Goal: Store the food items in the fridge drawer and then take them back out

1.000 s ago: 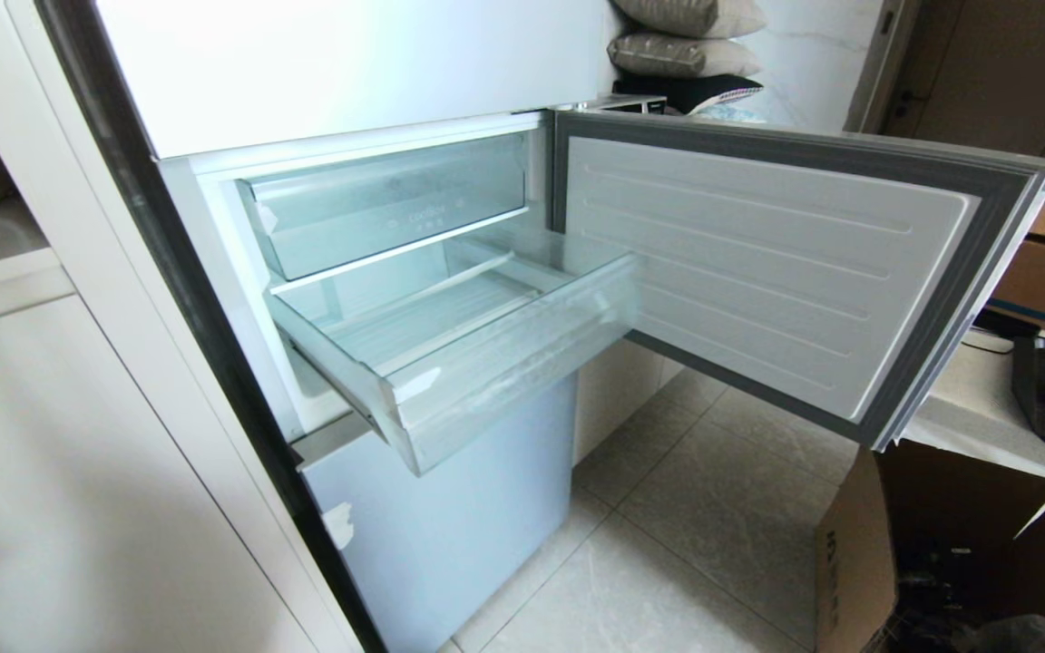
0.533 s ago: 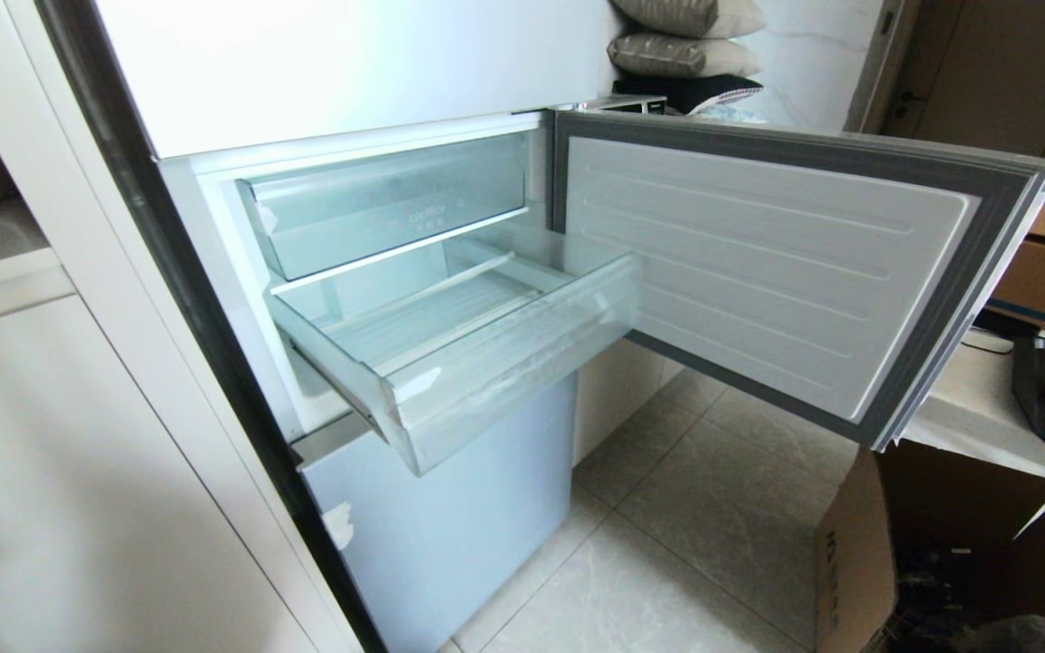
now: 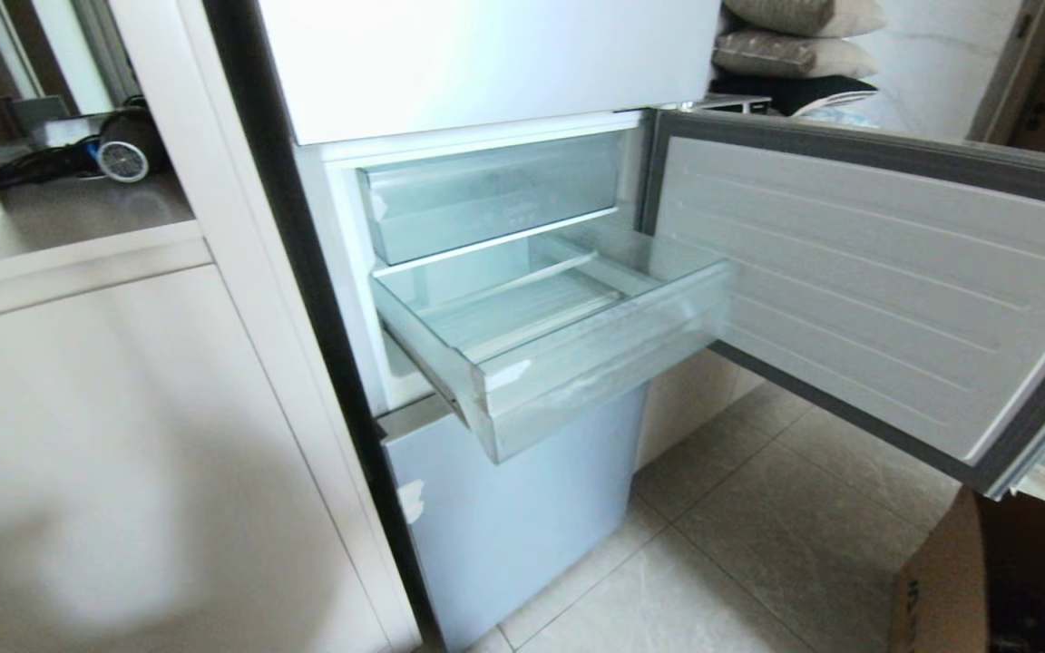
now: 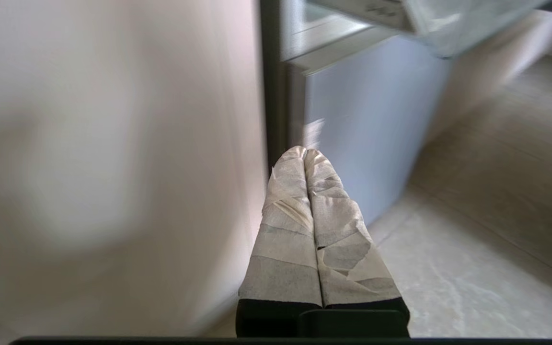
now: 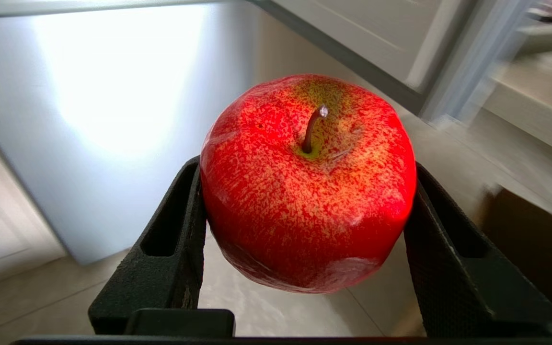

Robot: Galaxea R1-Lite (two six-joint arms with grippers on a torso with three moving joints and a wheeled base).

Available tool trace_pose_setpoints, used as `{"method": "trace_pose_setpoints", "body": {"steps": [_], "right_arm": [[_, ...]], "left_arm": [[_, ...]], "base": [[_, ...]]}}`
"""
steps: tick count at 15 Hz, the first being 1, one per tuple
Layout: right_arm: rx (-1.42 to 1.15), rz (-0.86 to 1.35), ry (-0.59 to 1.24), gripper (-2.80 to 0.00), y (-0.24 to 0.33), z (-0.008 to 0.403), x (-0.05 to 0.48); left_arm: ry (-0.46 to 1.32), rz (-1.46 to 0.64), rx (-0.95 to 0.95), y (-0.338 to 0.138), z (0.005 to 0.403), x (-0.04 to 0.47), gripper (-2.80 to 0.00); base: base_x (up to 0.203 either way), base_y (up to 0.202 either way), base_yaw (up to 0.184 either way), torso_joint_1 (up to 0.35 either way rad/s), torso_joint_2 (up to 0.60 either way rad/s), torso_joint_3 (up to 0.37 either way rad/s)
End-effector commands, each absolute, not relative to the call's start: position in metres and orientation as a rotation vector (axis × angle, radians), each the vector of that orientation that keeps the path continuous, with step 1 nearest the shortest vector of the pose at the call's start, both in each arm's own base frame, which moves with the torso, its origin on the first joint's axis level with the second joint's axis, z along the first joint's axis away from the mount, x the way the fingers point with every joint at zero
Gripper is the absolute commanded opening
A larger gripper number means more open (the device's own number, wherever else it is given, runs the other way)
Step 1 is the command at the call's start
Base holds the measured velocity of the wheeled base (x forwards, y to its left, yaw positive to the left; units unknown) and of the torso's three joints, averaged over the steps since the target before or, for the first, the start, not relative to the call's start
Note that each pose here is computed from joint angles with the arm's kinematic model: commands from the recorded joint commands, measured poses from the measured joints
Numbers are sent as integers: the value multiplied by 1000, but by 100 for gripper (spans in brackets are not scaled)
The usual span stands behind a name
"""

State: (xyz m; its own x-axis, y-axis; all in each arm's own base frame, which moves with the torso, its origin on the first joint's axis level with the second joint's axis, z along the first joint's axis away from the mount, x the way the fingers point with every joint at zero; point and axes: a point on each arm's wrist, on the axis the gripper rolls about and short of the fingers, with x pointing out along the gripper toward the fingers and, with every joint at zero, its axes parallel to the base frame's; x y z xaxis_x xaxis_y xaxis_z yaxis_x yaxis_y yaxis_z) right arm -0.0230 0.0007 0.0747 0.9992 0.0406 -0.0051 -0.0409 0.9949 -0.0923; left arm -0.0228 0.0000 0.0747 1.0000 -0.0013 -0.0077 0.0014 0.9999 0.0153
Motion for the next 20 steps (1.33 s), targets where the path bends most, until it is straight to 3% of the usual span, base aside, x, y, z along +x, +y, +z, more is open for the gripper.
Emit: {"method": "trace_pose_setpoints", "body": {"steps": [1,16,20], "right_arm": [[-87,39,4,-280,1,75,-23],[-3,6,0,-280,0,75,-23],[-5,6,0,-280,0,75,-23]], "left_arm": [[9,-2,15,0,75,-23,-280],[9,-2,15,0,75,-23,-280],[9,-2,15,0,75,-23,-280]], "base": [[1,-10,169,2,-1,2],[1,-9,173,1,3,3],[0,-4,64,0,2,2]]}}
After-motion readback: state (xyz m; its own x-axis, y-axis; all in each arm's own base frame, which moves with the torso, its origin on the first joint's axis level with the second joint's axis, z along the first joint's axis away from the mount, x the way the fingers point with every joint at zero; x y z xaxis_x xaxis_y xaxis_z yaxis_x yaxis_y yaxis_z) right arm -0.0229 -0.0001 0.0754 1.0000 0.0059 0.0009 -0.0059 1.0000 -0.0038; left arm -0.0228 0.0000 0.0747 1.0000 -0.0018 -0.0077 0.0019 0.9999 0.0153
